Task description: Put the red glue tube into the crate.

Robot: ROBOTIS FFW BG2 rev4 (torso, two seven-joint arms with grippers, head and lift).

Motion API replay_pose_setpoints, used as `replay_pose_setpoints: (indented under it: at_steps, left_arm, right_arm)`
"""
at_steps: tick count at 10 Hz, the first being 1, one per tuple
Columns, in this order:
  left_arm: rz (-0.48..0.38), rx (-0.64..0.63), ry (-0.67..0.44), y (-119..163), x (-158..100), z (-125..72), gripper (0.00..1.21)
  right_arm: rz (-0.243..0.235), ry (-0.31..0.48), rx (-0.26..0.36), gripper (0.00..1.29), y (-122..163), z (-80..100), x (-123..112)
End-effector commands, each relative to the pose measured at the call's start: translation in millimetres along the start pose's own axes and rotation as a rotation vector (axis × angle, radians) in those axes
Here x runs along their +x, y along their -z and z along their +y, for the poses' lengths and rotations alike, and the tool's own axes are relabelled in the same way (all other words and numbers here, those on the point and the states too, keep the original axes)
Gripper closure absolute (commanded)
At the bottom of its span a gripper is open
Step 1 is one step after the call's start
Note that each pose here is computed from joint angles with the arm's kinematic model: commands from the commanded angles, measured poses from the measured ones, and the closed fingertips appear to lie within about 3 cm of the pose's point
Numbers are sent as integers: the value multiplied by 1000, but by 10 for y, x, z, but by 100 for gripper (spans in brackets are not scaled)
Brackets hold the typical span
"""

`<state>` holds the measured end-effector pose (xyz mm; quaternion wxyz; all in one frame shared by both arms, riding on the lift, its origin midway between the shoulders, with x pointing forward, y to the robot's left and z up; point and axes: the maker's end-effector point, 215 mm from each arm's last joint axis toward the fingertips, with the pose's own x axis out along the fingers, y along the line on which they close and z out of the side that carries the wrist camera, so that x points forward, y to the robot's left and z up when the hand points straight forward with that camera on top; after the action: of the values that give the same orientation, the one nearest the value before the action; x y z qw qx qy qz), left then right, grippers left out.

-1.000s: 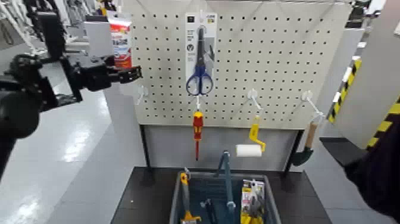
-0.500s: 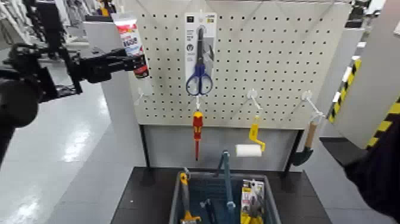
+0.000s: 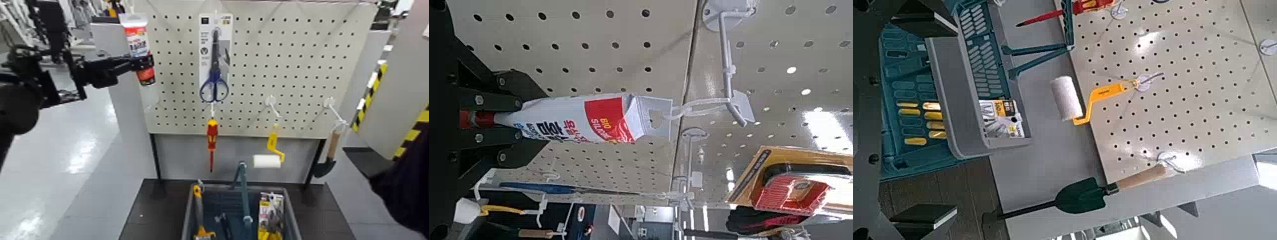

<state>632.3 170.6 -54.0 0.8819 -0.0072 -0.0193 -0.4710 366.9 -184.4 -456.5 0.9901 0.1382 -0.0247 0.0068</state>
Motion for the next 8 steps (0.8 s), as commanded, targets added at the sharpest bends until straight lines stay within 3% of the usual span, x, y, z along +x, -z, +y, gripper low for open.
replay_pose_setpoints:
  at_steps: [1,4,8]
  left_arm:
    - [-3,5,-1,-34,-3,6,113]
    - [-15,23,1,-126,2,-15,113]
    - [-70,99,55,-679,36,-488,112]
  right_arm:
    - [0,2,3,6,5,9,-1]
    - [2,4,2,6,9,-1,-4]
    - [4,5,2,6,15,-10,-15]
